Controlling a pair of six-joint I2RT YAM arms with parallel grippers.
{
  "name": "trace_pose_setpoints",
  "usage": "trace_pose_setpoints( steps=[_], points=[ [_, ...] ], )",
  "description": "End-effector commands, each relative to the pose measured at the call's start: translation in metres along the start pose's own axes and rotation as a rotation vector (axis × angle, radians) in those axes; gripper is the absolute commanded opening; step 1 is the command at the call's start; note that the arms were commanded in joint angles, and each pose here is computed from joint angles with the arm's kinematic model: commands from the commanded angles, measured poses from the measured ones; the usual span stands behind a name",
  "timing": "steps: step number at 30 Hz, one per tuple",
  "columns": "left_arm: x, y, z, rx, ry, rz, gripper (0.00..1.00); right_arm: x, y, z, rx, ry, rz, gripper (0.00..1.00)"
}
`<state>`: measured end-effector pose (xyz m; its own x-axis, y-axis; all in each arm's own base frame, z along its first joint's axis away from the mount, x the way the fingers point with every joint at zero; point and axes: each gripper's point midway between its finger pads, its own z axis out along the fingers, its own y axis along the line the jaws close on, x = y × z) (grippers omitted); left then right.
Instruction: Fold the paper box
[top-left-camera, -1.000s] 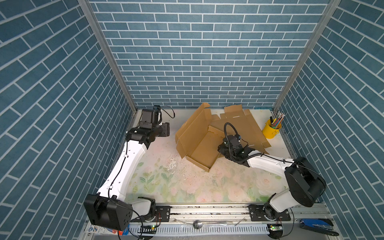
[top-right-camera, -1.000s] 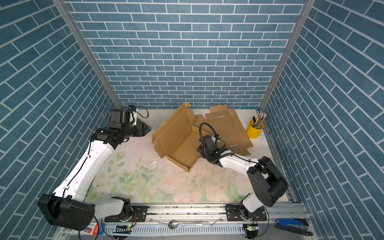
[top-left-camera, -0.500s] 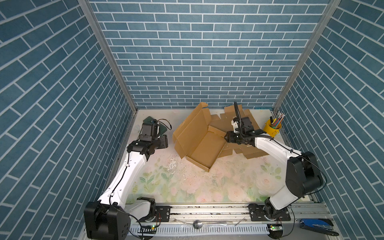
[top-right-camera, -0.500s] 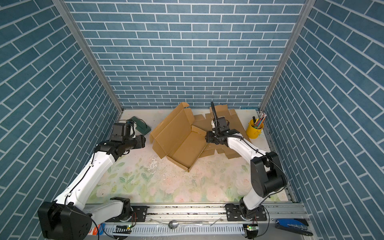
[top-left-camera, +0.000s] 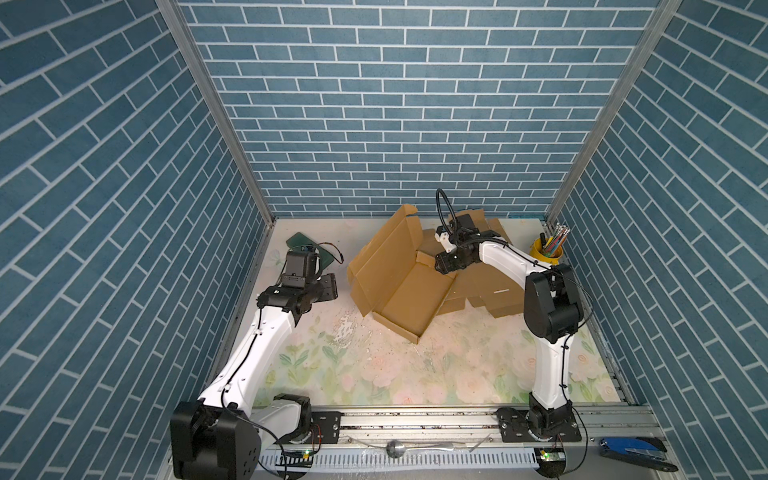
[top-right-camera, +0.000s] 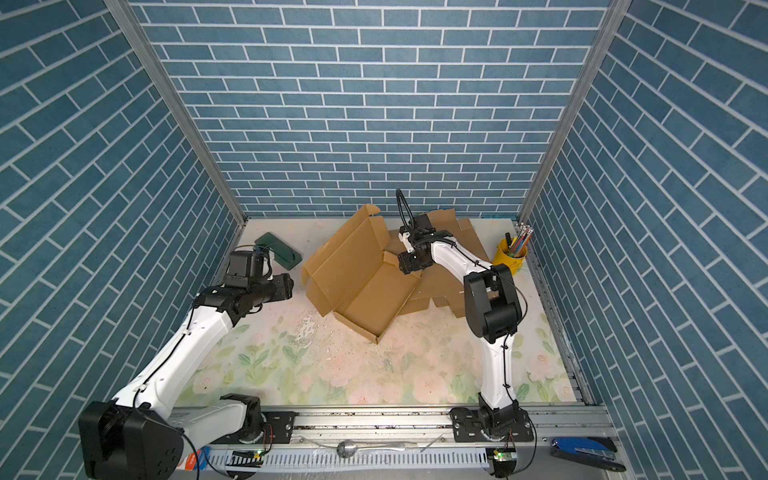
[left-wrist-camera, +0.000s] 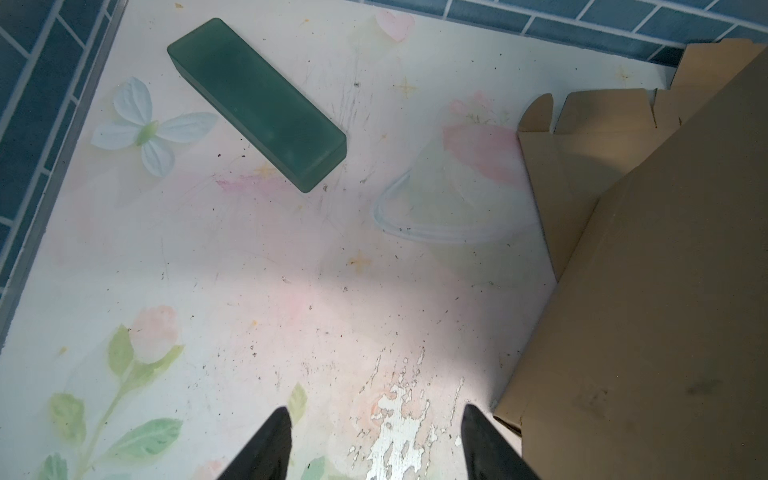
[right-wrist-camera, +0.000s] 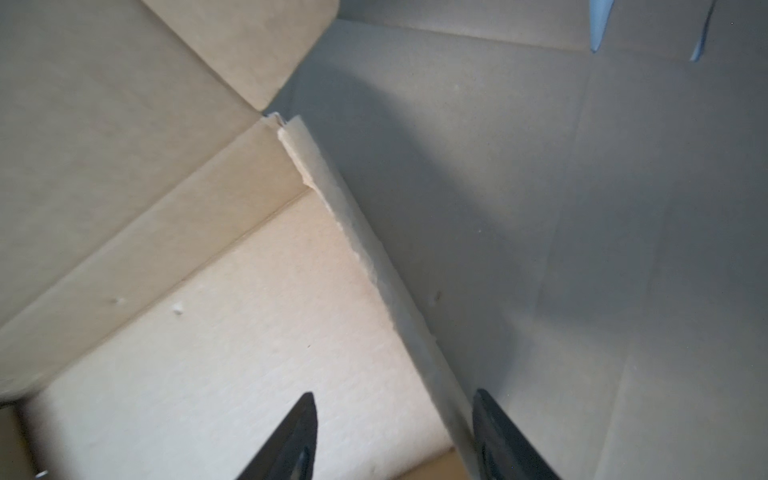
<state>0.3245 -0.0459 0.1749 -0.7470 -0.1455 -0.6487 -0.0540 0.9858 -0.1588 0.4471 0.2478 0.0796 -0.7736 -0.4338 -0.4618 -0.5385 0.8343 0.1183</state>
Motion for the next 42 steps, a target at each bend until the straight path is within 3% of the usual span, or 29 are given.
trace_pose_setpoints(
  steps=[1,17,24,32,42],
  points=[
    [0.005,0.002,0.006,0.0,0.015,-0.011,0.66,-0.013,-0.002,0.002,0.038,-0.02,-0.072,0.57],
    [0.002,0.002,0.007,-0.004,0.01,-0.003,0.66,-0.019,-0.01,0.01,0.108,-0.055,-0.036,0.38],
    [-0.001,0.002,0.005,-0.005,0.0,0.009,0.66,0.006,-0.01,0.004,0.118,-0.047,0.021,0.25],
    [-0.006,0.001,0.006,0.002,-0.003,0.011,0.66,0.055,-0.009,-0.019,0.14,-0.026,0.167,0.17],
    [-0.011,-0.006,0.009,0.04,-0.013,0.001,0.66,0.124,-0.005,-0.048,0.203,0.001,0.477,0.12]
  ],
)
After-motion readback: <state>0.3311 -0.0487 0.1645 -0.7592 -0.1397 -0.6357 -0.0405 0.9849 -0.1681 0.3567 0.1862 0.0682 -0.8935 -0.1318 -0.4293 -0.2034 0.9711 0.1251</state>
